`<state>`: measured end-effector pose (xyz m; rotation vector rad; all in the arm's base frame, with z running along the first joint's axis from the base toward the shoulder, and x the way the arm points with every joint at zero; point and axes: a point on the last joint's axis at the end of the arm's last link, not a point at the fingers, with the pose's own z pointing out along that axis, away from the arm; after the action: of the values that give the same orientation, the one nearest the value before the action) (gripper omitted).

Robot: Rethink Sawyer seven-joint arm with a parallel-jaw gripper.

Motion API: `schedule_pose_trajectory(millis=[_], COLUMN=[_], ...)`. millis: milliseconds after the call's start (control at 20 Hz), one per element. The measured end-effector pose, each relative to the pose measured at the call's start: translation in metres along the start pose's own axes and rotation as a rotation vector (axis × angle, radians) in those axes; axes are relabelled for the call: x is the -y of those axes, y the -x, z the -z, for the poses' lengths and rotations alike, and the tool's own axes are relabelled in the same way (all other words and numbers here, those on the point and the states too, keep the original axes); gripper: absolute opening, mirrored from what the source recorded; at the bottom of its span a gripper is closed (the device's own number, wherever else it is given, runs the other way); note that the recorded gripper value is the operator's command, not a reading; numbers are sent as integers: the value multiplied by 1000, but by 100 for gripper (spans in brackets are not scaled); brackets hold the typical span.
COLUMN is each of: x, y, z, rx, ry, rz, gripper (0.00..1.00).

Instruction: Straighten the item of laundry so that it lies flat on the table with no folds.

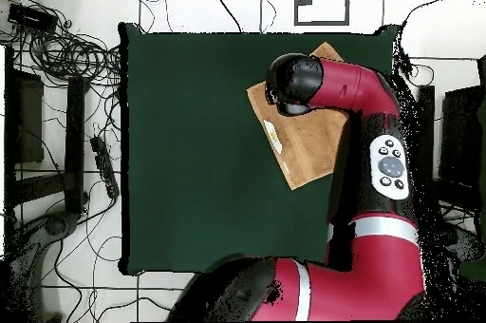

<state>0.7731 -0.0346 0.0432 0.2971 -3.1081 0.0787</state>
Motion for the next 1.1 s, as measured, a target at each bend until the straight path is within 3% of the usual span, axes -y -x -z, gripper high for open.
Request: schedule_pose_trajectory(millis=[600, 1100], x=[-36, -37], y=[8, 16], z=[-6, 0], rx=[-3, 21], ry=[30, 31], rz=[20, 11], gripper=[100, 100])
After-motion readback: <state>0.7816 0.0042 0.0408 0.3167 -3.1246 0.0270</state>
